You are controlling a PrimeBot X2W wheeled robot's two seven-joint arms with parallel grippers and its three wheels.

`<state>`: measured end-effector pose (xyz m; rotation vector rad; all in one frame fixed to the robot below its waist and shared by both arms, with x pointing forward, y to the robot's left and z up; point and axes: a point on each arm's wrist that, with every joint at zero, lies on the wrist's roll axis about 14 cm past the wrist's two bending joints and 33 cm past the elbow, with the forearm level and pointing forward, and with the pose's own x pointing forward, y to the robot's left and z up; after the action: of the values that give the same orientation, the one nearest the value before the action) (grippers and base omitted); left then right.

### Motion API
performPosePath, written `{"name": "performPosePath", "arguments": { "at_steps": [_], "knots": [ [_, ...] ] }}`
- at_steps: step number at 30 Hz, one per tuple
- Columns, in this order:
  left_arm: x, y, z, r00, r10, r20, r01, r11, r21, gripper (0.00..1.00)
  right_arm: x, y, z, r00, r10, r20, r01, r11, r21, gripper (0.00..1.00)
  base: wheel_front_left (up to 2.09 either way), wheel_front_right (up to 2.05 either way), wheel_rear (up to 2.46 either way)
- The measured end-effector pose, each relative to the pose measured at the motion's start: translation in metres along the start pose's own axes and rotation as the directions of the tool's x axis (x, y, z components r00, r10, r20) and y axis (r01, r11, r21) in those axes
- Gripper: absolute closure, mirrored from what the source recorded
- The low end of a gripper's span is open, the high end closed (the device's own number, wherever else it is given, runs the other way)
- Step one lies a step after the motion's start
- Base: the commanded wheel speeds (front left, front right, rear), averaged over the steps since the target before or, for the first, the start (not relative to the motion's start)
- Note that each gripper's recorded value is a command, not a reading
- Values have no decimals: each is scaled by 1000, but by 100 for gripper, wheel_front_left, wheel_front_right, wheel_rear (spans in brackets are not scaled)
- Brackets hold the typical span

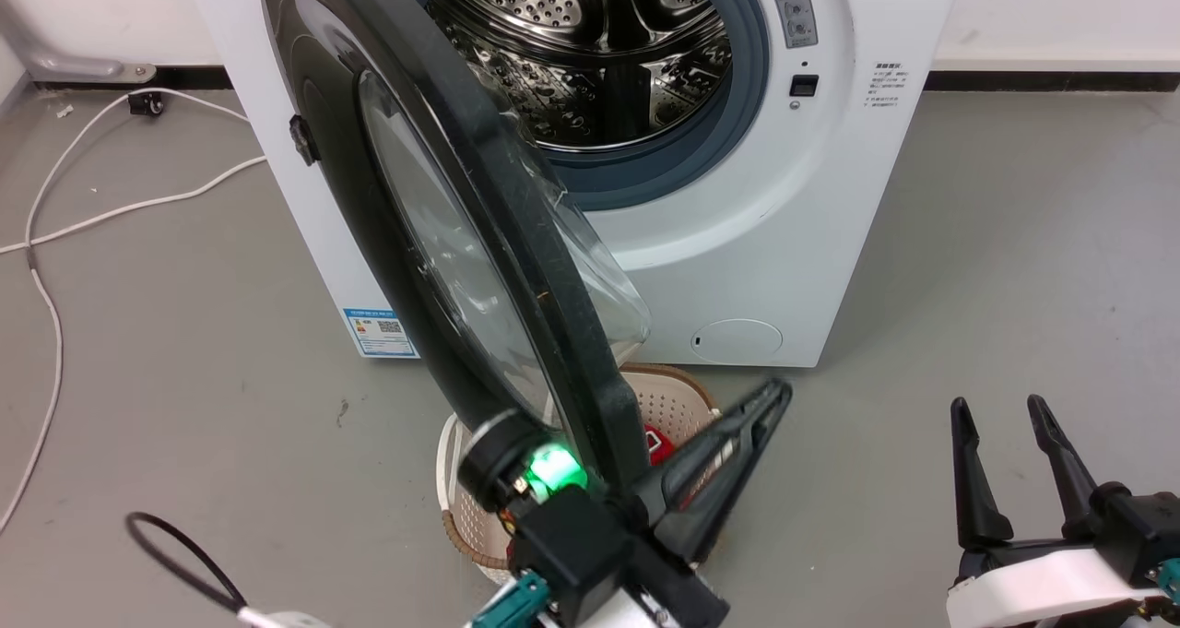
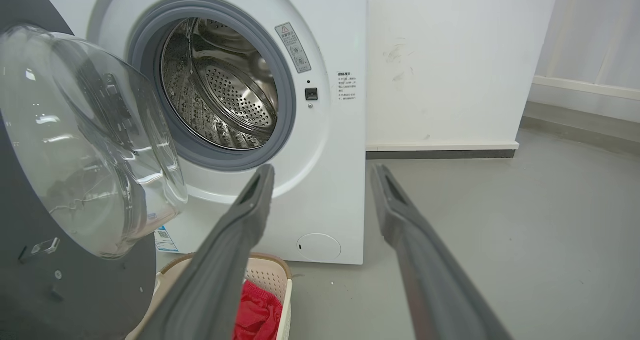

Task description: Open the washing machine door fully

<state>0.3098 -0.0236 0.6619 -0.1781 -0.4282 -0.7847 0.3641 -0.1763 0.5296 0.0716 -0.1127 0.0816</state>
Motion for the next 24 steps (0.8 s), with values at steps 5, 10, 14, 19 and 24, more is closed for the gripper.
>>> {"name": "performPosePath", "arguments": {
  "at_steps": [5,10,14,19,24],
  "knots": [
    [-19,-3,-45,982,-4,-187,-7,998,-56,100,1,1,-3,1000,2,-13,-2,1000,1,0,0,0,0],
    [-31,0,-65,964,14,-266,-35,997,-73,100,1,1,-5,1000,4,-19,-4,1000,2,0,0,0,0],
    [-35,7,-76,953,44,-299,-68,995,-68,100,0,1,-6,1000,4,-22,-4,1000,3,0,0,0,0],
    [-34,22,-82,951,104,-292,-127,990,-59,100,0,0,-8,1000,-2,-29,2,1000,8,0,0,0,0],
    [-27,39,-83,951,157,-266,-175,984,-43,100,0,-2,-13,999,-7,-41,8,1000,14,0,0,0,0]
  ]
}}
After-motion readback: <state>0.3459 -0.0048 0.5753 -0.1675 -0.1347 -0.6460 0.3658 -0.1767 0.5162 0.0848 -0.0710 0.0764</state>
